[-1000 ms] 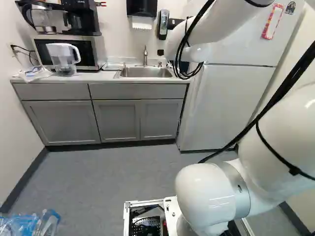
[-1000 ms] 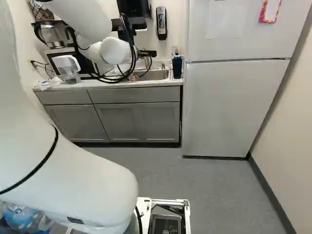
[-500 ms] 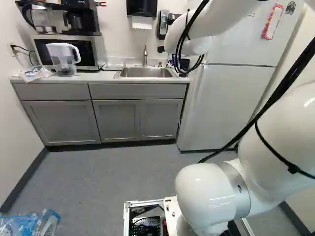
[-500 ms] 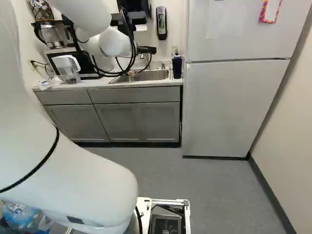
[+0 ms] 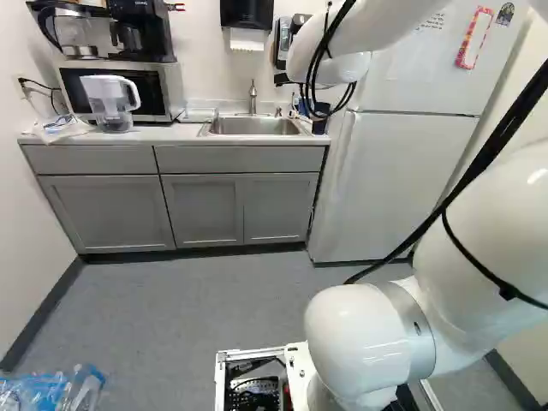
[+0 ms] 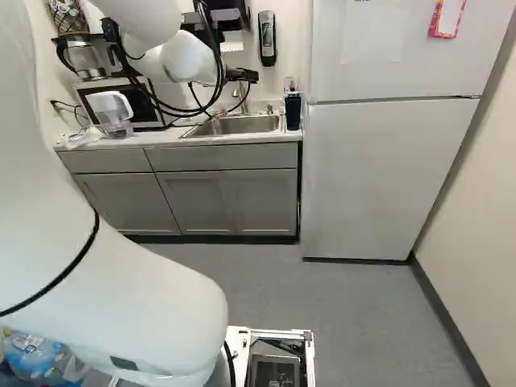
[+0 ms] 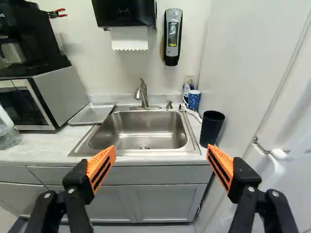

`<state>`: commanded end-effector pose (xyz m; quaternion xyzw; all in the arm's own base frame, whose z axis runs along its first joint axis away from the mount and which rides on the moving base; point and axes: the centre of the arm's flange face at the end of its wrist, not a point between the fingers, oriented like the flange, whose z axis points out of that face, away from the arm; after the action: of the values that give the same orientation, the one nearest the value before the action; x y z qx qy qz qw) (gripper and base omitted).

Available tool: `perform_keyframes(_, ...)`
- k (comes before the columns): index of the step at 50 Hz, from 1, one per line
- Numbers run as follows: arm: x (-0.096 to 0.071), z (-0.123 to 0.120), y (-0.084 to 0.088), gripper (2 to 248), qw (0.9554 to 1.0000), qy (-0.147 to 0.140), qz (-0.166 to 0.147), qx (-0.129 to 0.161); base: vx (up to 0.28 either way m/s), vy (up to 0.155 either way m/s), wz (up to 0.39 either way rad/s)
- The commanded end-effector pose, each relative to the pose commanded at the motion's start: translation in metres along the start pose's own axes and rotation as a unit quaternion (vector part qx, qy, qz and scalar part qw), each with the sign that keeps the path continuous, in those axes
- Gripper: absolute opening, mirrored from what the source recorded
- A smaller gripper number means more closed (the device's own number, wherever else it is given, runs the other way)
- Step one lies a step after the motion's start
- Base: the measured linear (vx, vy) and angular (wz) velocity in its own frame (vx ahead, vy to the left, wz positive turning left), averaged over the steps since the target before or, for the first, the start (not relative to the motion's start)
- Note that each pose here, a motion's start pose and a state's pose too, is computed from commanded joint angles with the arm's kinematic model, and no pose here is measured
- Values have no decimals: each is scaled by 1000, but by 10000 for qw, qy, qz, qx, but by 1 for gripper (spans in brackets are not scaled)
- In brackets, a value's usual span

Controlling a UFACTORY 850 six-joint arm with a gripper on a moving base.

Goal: Rinse the cup and place it in the tray

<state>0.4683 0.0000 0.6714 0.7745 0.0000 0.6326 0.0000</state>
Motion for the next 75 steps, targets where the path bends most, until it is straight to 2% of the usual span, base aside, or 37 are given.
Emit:
perform_keyframes(7,8,0,0,247,10000,72,0,0,0,0,0)
perform_keyframes(41,8,0,0,247,10000,71,0,0,7,4,10)
perform_keyframes(75,8,0,0,247,10000,71,0,0,98,27,-18)
